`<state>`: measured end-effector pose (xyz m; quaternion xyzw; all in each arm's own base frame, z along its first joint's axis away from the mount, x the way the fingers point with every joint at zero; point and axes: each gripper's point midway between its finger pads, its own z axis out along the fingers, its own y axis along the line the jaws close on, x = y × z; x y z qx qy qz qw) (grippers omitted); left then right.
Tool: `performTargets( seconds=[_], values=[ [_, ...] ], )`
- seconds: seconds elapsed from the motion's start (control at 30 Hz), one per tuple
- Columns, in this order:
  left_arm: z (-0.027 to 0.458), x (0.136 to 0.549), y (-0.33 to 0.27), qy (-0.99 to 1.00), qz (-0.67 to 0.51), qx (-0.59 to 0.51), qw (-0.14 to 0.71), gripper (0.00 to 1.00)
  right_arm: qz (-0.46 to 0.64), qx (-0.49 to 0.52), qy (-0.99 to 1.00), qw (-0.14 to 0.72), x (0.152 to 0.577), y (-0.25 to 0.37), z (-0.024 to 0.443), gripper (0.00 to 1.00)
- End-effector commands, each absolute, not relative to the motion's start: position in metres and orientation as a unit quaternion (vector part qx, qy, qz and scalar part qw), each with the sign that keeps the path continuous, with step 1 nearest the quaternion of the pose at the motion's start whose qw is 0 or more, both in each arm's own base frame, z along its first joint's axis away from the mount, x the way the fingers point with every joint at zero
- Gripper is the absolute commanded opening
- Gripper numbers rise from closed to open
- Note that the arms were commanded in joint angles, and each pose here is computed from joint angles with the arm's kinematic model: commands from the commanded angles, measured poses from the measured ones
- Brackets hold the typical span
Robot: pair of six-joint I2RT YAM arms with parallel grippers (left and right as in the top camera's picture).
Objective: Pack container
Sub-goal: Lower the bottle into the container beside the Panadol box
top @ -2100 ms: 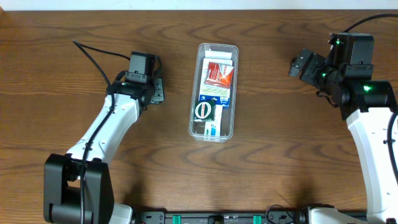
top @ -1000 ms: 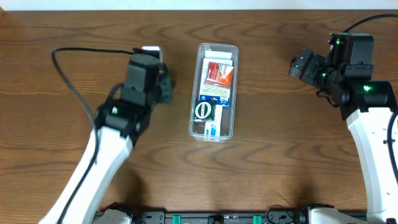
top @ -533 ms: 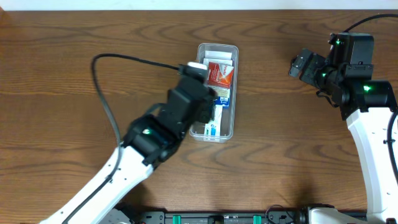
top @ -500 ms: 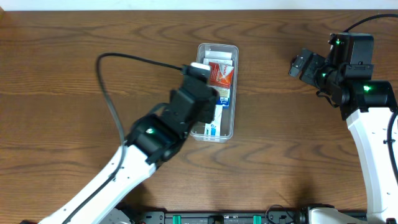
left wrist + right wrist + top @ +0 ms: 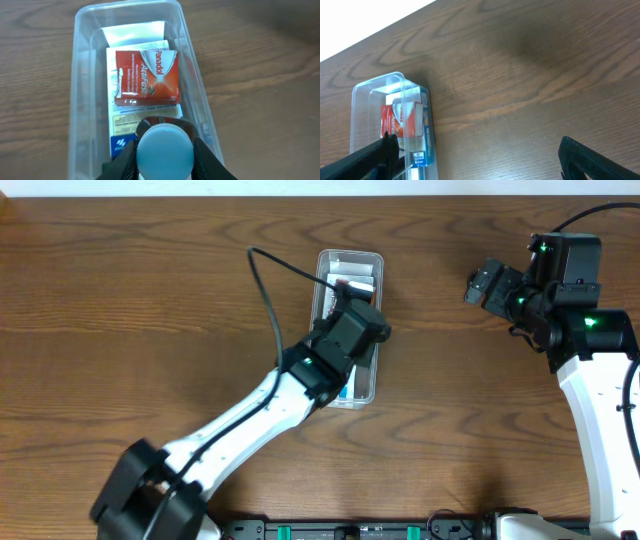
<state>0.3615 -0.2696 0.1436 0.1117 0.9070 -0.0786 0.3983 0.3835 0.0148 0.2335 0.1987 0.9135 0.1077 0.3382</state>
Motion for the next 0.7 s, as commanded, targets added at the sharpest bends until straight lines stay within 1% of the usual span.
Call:
performTargets(
  seconds=[0.0, 0.07, 0.1, 0.23, 0.27, 0.4, 0.53, 0.67],
  values=[
    [0.144, 0.373, -0.272, 0.903, -0.069, 0.100, 0.412, 0.19, 0.106, 0.200, 0.913, 0.340, 0.385, 0.014, 0.235, 0.99],
    [0.136, 0.374, -0.273, 0.906, -0.064, 0.102, 0.406, 0.25, 0.106, 0.200, 0.913, 0.339, 0.385, 0.014, 0.234, 0.99],
    [0.133, 0.374, -0.273, 0.907, -0.063, 0.102, 0.404, 0.30, 0.106, 0.200, 0.913, 0.340, 0.385, 0.014, 0.235, 0.99],
    [0.130, 0.376, -0.275, 0.906, -0.063, 0.102, 0.405, 0.39, 0.106, 0.200, 0.913, 0.340, 0.385, 0.014, 0.235, 0.99],
    [0.131, 0.377, -0.275, 0.905, -0.065, 0.101, 0.408, 0.45, 0.106, 0.200, 0.913, 0.340, 0.385, 0.014, 0.235, 0.99],
    [0.136, 0.380, -0.278, 0.900, -0.073, 0.098, 0.418, 0.61, 0.106, 0.200, 0.913, 0.339, 0.385, 0.014, 0.234, 0.99],
    [0.141, 0.383, -0.282, 0.895, -0.079, 0.097, 0.428, 0.71, 0.106, 0.200, 0.913, 0.339, 0.385, 0.014, 0.234, 0.99],
    [0.142, 0.384, -0.282, 0.894, -0.080, 0.099, 0.431, 0.76, 0.106, 0.200, 0.913, 0.340, 0.385, 0.014, 0.235, 0.99]
  ],
)
